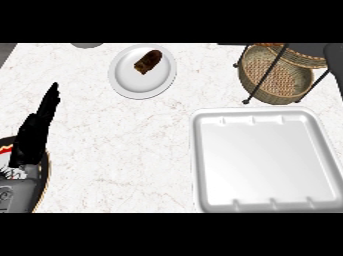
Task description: Pick the croissant from the tray and place it in the tiered basket
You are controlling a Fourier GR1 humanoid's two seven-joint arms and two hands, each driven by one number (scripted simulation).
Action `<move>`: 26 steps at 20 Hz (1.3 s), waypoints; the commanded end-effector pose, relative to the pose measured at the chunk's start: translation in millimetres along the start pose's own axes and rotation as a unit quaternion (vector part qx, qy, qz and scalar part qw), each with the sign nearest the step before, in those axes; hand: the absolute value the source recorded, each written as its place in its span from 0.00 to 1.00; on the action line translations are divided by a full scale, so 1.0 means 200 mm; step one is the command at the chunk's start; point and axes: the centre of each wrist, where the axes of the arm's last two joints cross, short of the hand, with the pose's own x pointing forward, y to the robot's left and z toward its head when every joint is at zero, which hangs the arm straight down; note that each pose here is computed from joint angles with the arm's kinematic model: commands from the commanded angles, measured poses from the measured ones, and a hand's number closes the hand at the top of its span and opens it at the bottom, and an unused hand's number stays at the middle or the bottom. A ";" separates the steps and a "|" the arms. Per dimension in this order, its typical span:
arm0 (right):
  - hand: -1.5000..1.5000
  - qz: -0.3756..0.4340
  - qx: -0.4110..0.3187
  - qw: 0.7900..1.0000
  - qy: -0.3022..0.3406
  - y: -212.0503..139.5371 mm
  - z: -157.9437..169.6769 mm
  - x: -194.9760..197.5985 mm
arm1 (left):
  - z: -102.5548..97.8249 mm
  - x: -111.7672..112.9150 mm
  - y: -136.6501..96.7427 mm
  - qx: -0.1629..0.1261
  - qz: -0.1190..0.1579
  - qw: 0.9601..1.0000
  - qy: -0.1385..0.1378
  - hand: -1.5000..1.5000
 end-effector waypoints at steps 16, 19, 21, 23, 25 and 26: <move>0.00 -0.182 -0.099 0.978 0.021 -0.15 0.00 -0.17 | 0.01 -0.02 0.04 0.011 0.004 1.000 0.014 0.50; 0.00 -0.193 -0.100 0.974 0.057 -0.20 0.03 -0.29 | 0.00 -0.01 0.02 0.009 0.001 1.000 0.016 0.50; 0.00 -0.199 -0.093 0.972 0.083 -0.29 0.06 -0.50 | 0.05 -0.06 0.01 0.006 -0.004 1.000 0.016 0.50; 0.00 -0.227 -0.073 0.966 0.102 -0.41 0.06 -0.49 | -0.01 -0.03 0.11 0.012 0.004 1.000 0.010 0.50; 0.00 -0.251 -0.073 0.959 0.109 -0.55 0.11 -0.67 | 0.01 0.00 0.04 0.004 0.004 1.000 0.013 0.50; 0.00 -0.240 -0.061 0.962 0.112 -0.52 0.14 -0.73 | 0.05 -0.09 -0.01 0.011 -0.002 1.000 0.014 0.50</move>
